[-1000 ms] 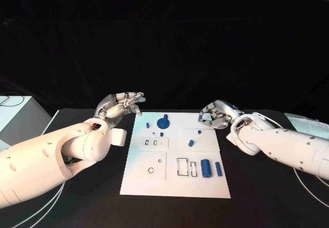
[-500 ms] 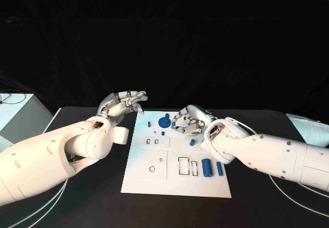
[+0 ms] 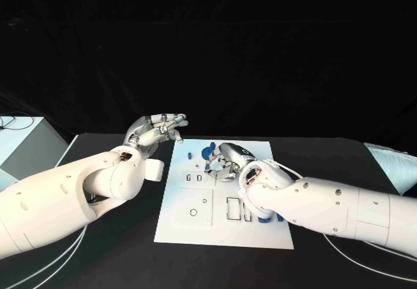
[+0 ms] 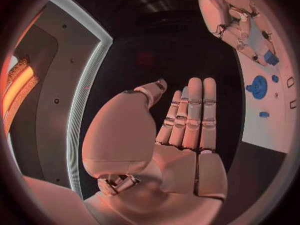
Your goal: Assemble the parts on the task board
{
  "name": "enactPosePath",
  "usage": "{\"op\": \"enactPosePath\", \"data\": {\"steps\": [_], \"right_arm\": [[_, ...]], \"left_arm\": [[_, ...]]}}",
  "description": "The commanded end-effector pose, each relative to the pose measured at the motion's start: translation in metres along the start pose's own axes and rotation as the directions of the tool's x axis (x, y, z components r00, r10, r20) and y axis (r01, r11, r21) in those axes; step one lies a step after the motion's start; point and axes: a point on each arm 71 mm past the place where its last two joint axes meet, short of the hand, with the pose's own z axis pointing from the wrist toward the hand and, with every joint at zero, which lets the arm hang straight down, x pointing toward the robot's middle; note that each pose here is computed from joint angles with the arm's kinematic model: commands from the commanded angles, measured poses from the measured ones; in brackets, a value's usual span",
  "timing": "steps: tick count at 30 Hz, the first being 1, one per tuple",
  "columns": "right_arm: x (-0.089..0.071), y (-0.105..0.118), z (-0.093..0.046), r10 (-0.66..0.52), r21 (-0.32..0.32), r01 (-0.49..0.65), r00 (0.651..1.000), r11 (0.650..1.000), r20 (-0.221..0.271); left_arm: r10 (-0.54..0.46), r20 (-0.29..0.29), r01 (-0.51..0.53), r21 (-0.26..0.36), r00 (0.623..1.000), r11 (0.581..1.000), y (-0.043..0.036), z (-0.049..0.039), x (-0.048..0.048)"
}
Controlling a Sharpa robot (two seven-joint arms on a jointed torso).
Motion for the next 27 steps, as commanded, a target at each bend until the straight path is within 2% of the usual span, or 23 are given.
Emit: {"op": "enactPosePath", "data": {"steps": [1,11,27], "right_arm": [[0.003,-0.001,0.000,-0.046,0.030,0.046,0.999,0.998,0.019],[0.018,0.004,0.000,-0.058,0.019,0.058,0.998,0.998,0.006],[0.025,0.006,0.006,-0.086,0.016,0.085,0.996,0.996,0.012]], "left_arm": [[-0.005,-0.019,0.006,0.009,1.000,1.000,-0.0008,0.0003,0.0028],[-0.007,-0.021,0.007,0.008,1.000,1.000,-0.0003,0.0009,0.0036],[-0.009,-0.023,0.009,0.007,1.000,1.000,0.0002,0.0015,0.0048]]}}
